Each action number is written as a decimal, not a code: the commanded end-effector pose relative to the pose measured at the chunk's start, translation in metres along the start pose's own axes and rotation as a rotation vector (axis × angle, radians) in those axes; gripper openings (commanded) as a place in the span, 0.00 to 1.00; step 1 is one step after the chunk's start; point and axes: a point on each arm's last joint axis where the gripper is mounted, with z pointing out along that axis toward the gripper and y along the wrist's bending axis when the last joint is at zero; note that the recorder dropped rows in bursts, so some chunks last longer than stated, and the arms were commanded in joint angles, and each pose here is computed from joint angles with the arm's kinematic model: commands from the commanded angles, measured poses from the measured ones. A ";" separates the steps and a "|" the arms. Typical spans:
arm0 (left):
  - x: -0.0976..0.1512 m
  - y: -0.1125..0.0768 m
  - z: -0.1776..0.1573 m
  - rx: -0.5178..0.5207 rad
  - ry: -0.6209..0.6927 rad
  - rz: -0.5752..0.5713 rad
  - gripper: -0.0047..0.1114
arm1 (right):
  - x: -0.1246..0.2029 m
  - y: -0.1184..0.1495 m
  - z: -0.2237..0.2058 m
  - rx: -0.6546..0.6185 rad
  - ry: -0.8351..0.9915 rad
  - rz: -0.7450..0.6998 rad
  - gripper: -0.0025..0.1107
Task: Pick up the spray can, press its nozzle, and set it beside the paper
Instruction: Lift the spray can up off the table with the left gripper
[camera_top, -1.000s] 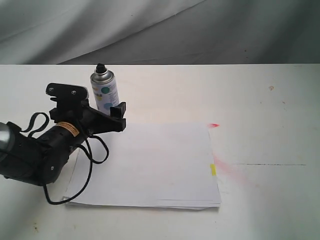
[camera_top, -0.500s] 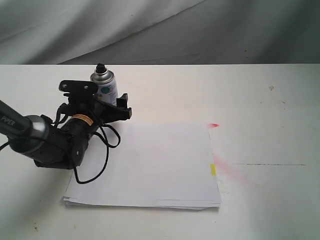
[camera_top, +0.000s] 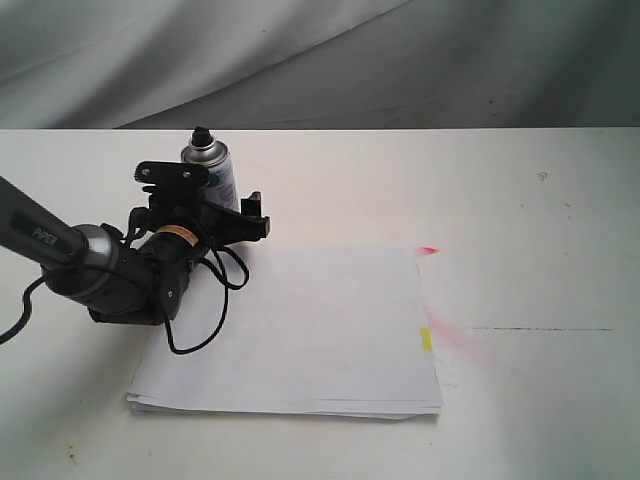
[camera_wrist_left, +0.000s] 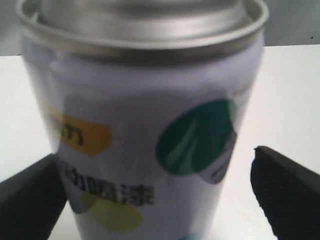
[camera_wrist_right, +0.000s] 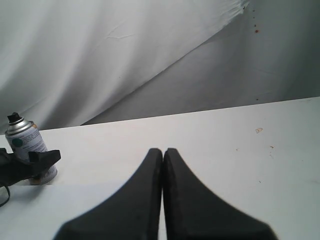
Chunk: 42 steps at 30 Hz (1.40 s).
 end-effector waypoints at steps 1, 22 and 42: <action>-0.006 0.002 0.002 -0.014 -0.047 -0.005 0.65 | 0.001 -0.001 0.000 0.005 -0.003 -0.016 0.02; -0.097 -0.015 -0.044 0.121 0.075 0.152 0.04 | 0.001 -0.001 0.000 0.005 -0.003 -0.016 0.02; -0.161 -0.042 -0.179 0.324 0.068 0.213 0.04 | 0.001 -0.001 0.000 0.005 -0.003 -0.016 0.02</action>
